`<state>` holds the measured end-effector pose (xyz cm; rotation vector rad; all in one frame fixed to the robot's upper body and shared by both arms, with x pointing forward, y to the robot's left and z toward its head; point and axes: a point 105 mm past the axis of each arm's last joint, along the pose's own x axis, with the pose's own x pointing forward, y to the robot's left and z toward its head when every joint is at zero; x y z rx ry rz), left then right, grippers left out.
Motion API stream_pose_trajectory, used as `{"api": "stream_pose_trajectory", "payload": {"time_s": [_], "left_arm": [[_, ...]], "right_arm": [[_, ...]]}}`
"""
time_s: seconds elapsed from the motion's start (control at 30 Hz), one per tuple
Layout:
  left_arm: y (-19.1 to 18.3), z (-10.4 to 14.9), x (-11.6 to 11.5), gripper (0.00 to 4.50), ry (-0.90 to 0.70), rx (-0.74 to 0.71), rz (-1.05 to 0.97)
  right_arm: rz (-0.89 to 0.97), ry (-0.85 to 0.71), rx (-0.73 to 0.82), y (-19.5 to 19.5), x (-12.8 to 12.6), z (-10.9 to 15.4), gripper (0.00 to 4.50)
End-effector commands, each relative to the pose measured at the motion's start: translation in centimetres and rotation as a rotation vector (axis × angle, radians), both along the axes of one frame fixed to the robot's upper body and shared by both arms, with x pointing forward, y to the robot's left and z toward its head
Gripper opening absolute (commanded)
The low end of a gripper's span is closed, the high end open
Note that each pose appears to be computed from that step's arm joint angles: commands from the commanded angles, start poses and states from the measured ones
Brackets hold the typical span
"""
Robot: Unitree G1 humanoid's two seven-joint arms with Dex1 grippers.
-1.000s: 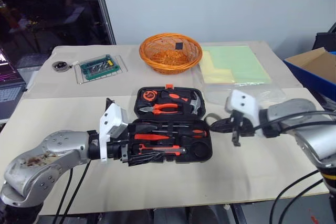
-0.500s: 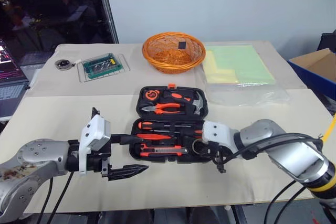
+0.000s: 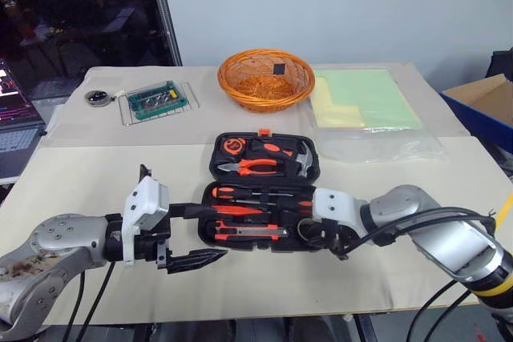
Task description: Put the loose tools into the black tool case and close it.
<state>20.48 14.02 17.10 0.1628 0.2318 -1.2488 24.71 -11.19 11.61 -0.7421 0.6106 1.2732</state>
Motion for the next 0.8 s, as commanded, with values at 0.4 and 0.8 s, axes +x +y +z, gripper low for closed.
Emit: {"api": "stream_pose_trajectory", "payload": {"time_s": [0.4,0.8], "left_arm": [[-1.7,1.5,11.1,4.24,0.034,-0.151,0.504],[-1.2,-0.4,20.9,4.24,0.257,-0.075,0.801]], "right_arm": [[-0.566,-0.232,0.493,-3.3,6.3,10.2,2.55],[-1.068,-0.144,0.514,-6.6,12.8,7.6,4.45]]}}
